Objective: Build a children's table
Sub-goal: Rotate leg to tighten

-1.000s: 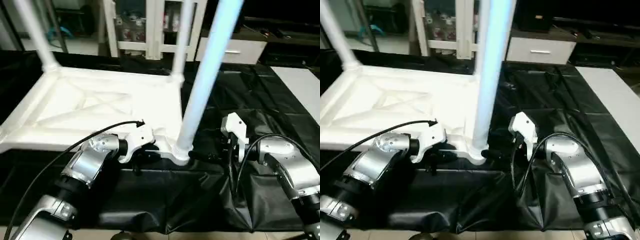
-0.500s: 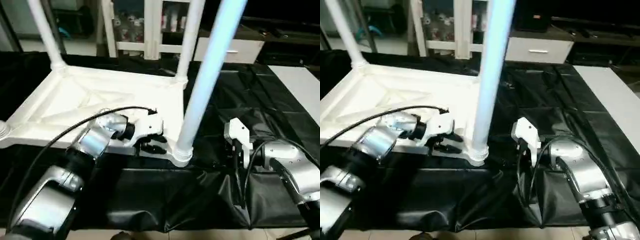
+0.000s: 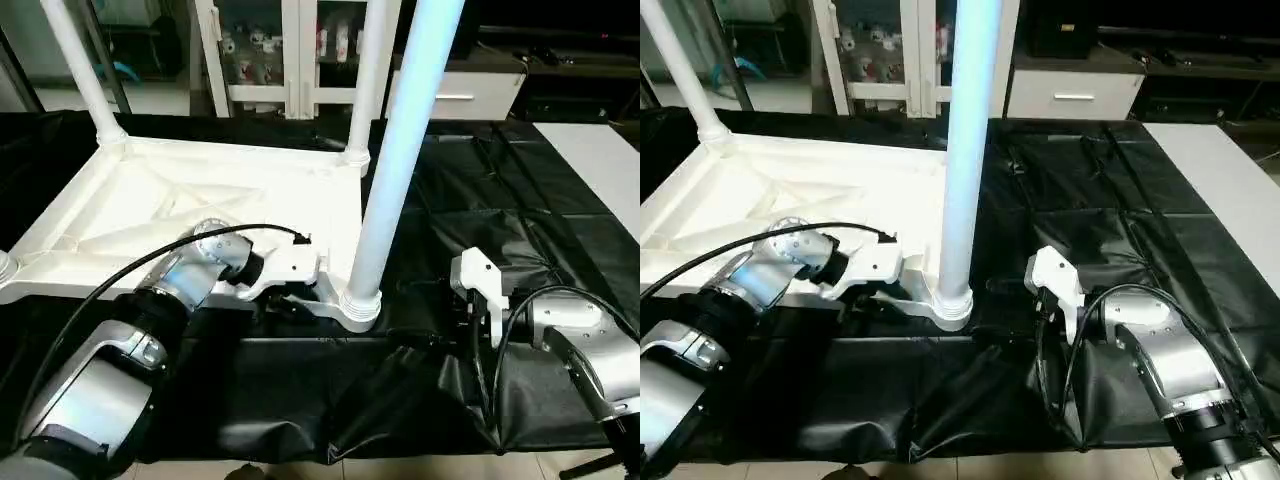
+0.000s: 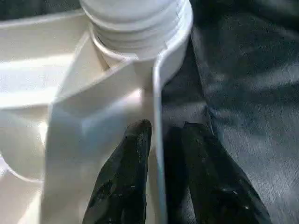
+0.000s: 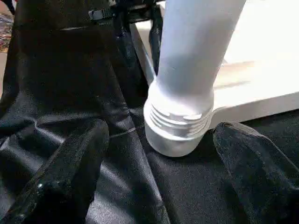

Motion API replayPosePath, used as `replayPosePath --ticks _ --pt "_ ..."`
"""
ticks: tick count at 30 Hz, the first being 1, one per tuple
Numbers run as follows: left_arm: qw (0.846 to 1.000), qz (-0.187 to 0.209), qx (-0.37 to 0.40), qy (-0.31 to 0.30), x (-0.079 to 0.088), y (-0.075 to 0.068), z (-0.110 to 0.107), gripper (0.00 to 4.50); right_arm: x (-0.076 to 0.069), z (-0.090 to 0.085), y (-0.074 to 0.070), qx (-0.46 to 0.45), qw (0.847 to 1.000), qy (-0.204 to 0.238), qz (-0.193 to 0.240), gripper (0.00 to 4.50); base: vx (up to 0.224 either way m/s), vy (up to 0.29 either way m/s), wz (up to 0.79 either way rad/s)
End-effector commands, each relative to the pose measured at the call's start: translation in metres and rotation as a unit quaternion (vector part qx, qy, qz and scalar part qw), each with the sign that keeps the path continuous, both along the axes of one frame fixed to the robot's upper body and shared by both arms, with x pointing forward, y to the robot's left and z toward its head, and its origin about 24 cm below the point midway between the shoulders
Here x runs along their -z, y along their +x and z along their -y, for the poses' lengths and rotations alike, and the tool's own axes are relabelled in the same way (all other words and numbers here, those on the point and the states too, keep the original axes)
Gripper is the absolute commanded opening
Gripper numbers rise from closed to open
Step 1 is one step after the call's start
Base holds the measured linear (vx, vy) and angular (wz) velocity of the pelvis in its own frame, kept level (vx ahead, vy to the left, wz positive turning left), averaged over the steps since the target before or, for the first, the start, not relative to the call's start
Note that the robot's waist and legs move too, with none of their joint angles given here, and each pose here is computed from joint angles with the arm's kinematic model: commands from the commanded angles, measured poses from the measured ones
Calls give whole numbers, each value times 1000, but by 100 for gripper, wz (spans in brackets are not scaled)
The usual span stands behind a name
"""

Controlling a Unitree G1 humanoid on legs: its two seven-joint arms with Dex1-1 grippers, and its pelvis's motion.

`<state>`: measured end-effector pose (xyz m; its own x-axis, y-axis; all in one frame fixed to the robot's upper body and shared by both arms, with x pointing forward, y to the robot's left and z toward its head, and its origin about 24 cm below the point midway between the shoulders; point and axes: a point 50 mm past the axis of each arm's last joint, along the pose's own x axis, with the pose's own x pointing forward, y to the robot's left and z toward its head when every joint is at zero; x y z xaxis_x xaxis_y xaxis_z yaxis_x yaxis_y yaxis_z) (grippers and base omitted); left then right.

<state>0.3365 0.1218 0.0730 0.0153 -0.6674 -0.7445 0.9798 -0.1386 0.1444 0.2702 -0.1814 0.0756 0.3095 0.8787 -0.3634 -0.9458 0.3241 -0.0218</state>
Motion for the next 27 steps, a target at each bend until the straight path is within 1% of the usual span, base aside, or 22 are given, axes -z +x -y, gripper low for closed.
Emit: replayPosePath --ticks 1,5,6,9,13,17,18,20,21,23,24,27 --pt "1000 3 5 13 2 0 -2 101 -7 -2 2 -5 1000 -2 17 397 0 0 0" --pt "1000 9 -9 5 3 2 -3 91 -7 -3 2 -5 1000 -1 18 397 0 0 0" --pt "1000 11 -11 6 4 2 -3 66 -7 -3 2 -5 1000 -1 19 397 0 0 0" --pt "1000 9 -16 7 6 3 -4 57 -8 -3 3 -5 1000 -1 20 397 0 0 0" --pt "1000 8 -18 6 9 3 -3 13 -8 -3 4 -4 1000 -1 21 397 0 0 0" --pt "999 11 -35 -15 9 4 -1 7 -8 -3 4 -2 1000 1 23 397 0 0 0" --pt "998 3 -50 -34 11 4 2 7 -7 -4 4 2 1000 4 24 397 0 0 0" --pt "997 -4 -66 -42 14 3 2 7 -7 -5 5 5 1000 7 26 397 0 0 0" --pt "995 -8 -85 -54 17 1 3 7 -6 -6 7 16 999 8 30 397 0 0 0" --pt "994 -9 -93 -60 18 0 3 7 -5 -6 8 21 999 8 32 397 0 0 0" --pt "989 -27 -114 -87 23 -6 5 7 -5 -7 11 37 999 15 37 397 0 0 0" --pt "989 -44 -103 -99 27 -17 7 7 -4 -7 12 29 999 13 29 397 0 0 0"
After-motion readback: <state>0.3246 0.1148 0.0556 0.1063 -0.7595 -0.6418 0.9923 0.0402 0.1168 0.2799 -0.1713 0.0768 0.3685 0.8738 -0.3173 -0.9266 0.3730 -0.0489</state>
